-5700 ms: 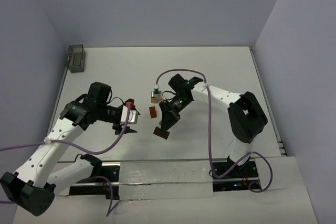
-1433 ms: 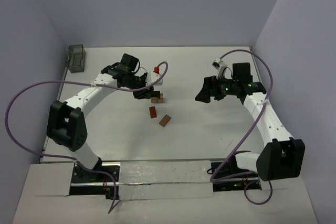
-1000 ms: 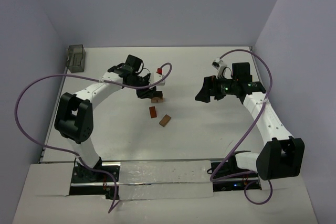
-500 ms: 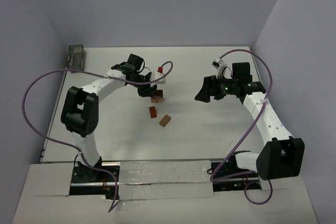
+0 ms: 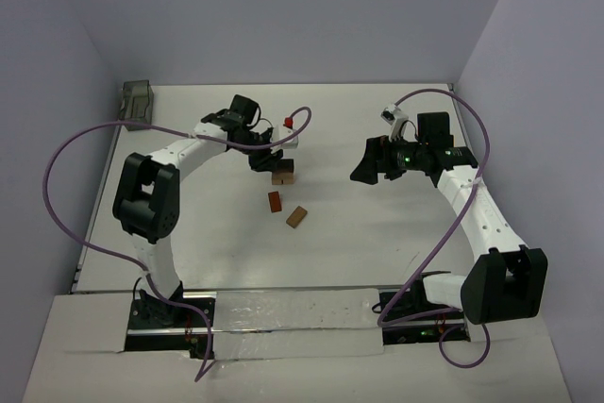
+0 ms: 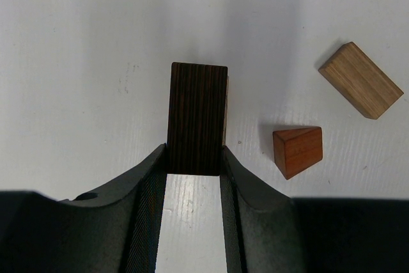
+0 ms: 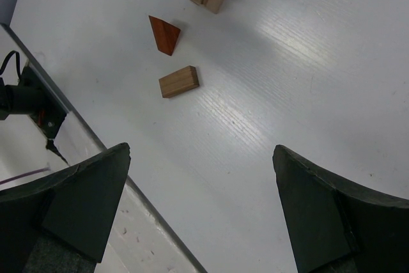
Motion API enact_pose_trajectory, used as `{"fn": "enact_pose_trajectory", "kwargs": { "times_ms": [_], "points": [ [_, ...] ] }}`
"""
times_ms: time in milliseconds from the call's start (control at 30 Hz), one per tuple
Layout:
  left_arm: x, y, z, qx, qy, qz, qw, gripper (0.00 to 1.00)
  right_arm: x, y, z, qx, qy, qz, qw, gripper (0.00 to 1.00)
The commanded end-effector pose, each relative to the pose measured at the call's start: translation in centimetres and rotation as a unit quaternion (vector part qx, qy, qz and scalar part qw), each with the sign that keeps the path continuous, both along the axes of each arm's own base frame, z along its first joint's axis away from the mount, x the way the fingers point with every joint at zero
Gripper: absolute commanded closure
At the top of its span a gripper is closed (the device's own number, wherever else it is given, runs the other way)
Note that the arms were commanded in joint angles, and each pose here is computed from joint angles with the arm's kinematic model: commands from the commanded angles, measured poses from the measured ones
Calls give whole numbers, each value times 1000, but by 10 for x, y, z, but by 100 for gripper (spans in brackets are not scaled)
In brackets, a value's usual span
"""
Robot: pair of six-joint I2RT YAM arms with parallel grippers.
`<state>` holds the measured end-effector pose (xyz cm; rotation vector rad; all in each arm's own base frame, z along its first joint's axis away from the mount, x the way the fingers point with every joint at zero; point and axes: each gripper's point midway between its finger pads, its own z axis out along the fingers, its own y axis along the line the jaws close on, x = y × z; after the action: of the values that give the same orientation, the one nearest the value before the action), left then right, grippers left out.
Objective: Build the wood block tower
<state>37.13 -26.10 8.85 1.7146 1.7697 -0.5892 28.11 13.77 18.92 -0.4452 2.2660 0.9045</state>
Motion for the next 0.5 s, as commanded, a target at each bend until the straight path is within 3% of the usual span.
{"fn": "enact_pose_trajectory", "kwargs": {
  "times_ms": [0, 467],
  "points": [
    [13, -12, 18, -32, -22, -14, 999, 79, 8, 3, 13, 10, -28, 4, 1000, 0],
    [10, -10, 11, -27, -14, -16, 999, 75, 9, 3, 13, 11, -26, 5, 1000, 0]
  ]
}}
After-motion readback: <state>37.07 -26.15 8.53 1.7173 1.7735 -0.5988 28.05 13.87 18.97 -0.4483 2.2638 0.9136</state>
